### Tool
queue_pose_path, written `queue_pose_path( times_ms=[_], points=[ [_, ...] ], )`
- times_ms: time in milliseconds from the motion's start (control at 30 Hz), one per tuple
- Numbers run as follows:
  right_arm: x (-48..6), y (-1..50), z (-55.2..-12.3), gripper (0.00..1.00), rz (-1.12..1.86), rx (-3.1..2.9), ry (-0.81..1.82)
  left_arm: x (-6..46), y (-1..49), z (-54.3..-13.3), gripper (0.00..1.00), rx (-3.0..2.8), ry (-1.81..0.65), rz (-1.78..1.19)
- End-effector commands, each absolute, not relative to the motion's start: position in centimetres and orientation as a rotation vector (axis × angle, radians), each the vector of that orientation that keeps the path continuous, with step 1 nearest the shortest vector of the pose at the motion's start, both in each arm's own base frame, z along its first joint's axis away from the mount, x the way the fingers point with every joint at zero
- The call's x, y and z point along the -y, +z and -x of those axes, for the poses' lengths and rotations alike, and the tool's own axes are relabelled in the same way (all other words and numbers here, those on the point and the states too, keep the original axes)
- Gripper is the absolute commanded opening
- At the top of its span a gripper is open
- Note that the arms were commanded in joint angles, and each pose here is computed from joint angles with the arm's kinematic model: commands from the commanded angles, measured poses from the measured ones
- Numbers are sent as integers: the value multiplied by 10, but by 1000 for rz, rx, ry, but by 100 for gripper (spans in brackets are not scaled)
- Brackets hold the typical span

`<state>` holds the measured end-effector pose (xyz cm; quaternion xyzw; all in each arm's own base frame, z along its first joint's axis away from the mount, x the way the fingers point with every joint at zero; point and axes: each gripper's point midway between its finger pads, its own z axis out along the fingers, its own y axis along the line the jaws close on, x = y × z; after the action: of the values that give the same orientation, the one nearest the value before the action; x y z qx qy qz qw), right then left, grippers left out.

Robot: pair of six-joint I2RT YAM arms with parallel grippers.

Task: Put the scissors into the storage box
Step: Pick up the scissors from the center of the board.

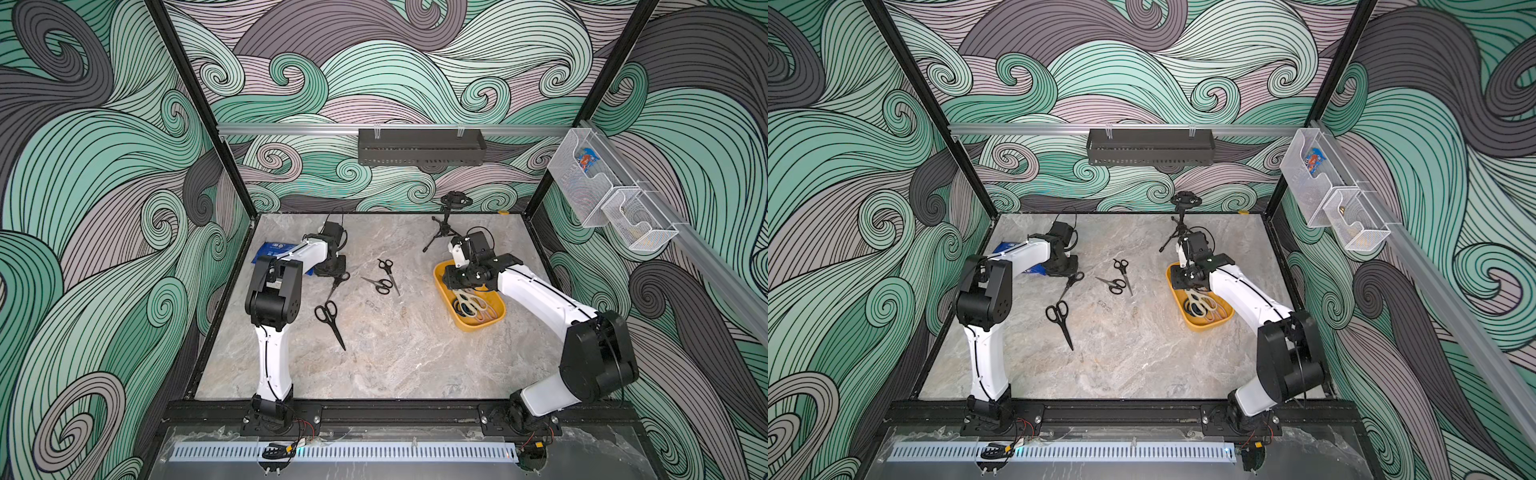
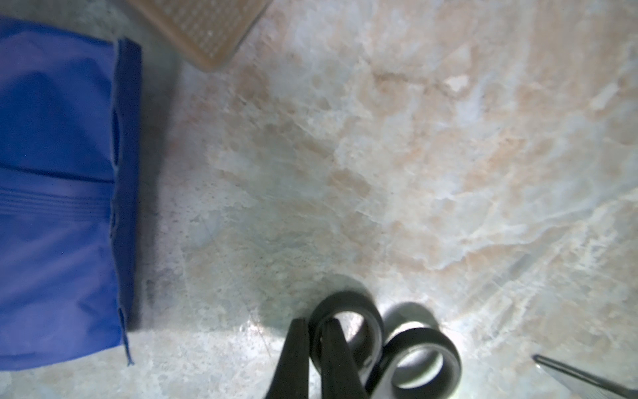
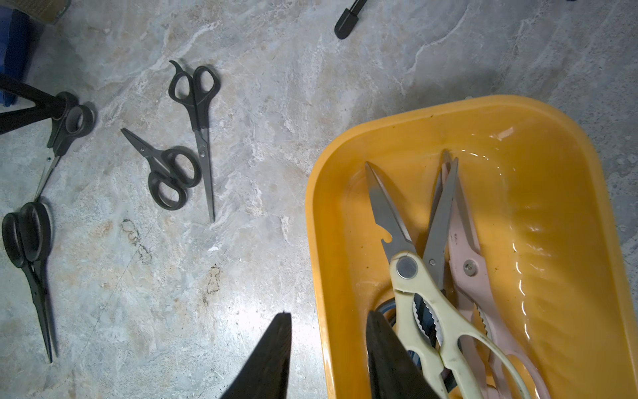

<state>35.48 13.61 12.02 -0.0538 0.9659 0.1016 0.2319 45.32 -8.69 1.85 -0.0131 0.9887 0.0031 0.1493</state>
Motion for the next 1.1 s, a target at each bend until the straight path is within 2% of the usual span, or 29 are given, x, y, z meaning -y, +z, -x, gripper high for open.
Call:
queue_pose_path(
  times_ms=[0,267,400,767,900,1067],
  points=[
    [-141,127,-353,40,164,-2631,311,98,21,-458,0,-2851,-93,46],
    [-149,133,-355,39,171,-2620,352,101,87,-474,0,-2739,-127,41],
    [-162,136,-356,39,207,-2598,411,112,103,-475,0,-2706,-231,44],
    [-243,188,-346,42,303,-2271,1001,183,121,-442,0,-2541,-849,136],
    [-258,217,-339,47,314,-2094,1185,194,129,-428,0,-2466,-896,205],
    [-271,215,-334,52,330,-2070,1254,216,136,-402,0,-2424,-911,206]
  ],
)
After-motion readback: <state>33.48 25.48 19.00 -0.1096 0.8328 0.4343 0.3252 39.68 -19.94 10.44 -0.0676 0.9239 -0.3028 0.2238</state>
